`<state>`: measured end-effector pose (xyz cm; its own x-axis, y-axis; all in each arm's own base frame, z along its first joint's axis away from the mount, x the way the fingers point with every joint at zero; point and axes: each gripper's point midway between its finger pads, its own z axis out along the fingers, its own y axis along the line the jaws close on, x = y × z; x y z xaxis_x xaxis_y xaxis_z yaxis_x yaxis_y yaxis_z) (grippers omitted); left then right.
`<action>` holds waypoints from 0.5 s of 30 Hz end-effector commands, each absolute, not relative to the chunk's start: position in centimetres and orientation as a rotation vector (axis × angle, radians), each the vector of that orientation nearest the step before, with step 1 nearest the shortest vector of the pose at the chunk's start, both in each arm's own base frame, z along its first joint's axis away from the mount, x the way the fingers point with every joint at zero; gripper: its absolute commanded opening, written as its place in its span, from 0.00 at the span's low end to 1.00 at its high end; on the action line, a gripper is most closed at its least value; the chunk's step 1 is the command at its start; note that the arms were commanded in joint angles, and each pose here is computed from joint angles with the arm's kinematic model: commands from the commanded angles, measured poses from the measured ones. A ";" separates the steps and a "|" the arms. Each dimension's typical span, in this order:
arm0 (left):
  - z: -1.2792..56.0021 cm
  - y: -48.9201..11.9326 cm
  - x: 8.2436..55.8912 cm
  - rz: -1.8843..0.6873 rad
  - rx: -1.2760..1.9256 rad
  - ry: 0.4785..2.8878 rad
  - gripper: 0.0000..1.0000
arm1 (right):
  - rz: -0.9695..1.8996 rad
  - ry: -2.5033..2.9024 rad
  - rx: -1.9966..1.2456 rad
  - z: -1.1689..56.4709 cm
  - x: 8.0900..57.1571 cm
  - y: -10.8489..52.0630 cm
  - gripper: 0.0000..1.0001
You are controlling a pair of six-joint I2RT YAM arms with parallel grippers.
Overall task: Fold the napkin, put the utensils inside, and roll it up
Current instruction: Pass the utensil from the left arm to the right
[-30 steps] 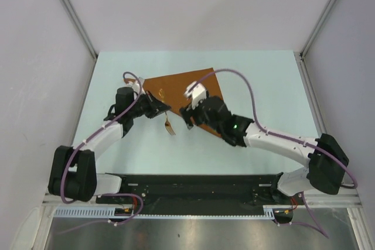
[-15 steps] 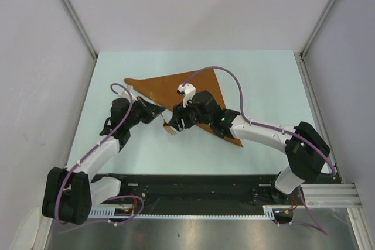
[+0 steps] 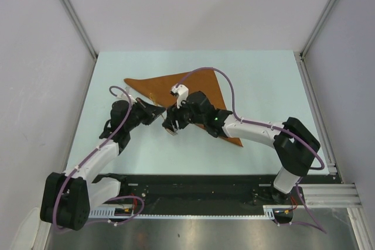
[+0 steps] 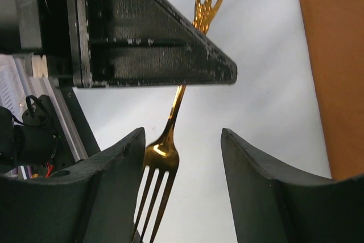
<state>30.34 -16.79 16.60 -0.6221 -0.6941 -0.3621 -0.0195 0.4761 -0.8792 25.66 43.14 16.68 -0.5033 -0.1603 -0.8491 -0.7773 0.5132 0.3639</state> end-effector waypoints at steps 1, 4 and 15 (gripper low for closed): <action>18.4 -17.8 30.0 -1.239 -0.563 1.943 0.00 | 0.998 1.866 -0.754 19.2 27.0 44.5 0.60; 18.4 -17.9 30.0 -1.245 -0.559 1.940 0.00 | 0.998 1.869 -0.750 19.0 27.2 44.7 0.57; 18.4 -18.6 30.1 -1.260 -0.478 1.946 0.28 | 0.926 1.931 -0.736 17.5 28.9 43.7 0.00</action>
<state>30.15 -17.51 16.82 -0.6288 -0.6896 -0.3592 -0.0051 0.4656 -0.8850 26.81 43.67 16.44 -0.5031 -0.1523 -0.8507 -0.7687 0.5287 0.3600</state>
